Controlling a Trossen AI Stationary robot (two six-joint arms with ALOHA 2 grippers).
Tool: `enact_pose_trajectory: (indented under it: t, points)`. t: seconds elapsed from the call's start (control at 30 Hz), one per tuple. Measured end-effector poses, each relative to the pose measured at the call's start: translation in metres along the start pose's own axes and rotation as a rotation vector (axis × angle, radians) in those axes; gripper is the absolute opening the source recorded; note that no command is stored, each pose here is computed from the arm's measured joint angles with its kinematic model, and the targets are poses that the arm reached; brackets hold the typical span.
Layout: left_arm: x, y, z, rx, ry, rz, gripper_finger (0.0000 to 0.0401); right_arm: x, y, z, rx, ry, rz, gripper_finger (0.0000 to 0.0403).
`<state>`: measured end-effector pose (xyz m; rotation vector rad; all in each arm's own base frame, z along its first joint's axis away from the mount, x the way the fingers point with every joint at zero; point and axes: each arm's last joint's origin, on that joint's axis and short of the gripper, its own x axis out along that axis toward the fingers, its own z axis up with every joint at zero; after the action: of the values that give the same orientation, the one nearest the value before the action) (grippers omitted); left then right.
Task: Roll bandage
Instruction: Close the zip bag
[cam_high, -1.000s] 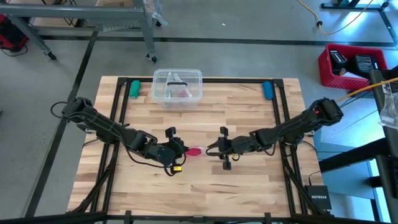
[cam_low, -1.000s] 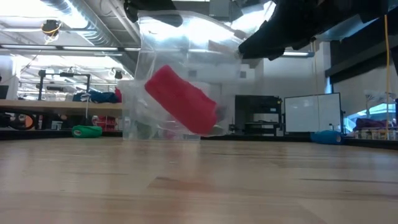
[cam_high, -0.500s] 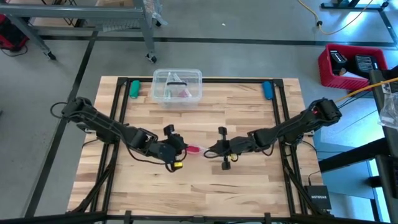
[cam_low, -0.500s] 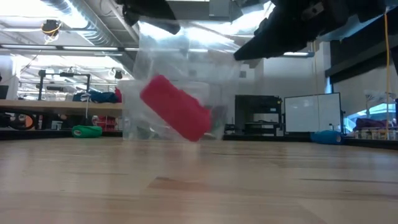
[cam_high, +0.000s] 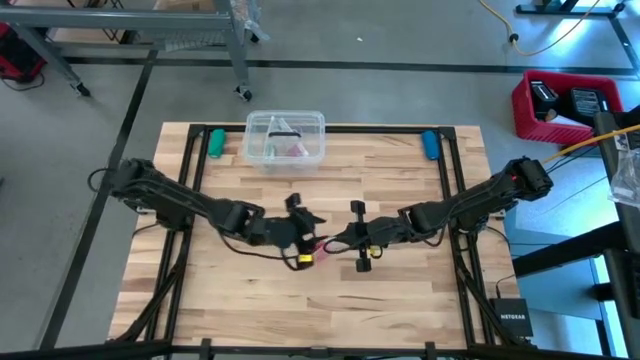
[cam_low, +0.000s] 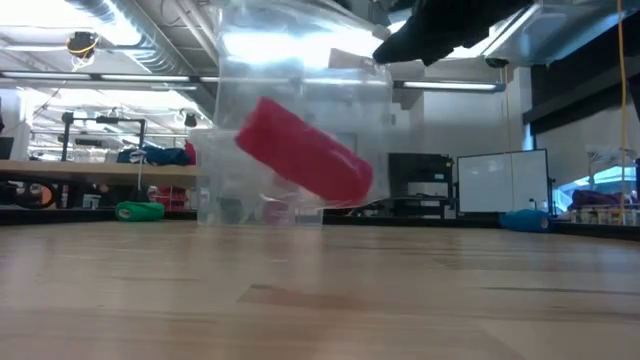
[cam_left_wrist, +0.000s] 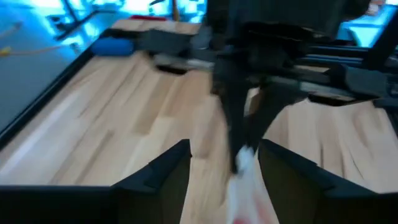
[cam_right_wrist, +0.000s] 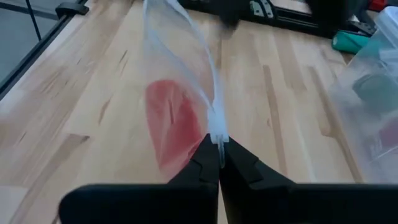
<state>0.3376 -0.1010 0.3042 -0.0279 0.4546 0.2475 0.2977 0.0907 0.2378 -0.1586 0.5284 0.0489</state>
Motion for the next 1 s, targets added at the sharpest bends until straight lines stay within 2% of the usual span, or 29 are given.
enact_pose_trajectory:
  t: [0.1,0.2,0.43,1.0]
  points:
    - [0.023,-0.005,-0.005,0.027,-0.016,-0.062,0.0184,0.0,0.0,0.0,0.003,-0.001,0.0,0.0002]
    - [0.038,-0.005,-0.014,0.058,0.017,-0.059,0.0184,0.0,0.0,0.0,0.016,0.005,0.0,0.0002]
    - [0.045,-0.001,-0.019,0.073,0.056,-0.041,0.0177,0.0,0.0,0.0,0.018,0.003,0.0,0.0002]
    - [0.041,-0.001,-0.018,0.126,0.056,-0.047,0.0035,0.0,0.0,0.0,0.016,0.001,-0.001,0.0004]
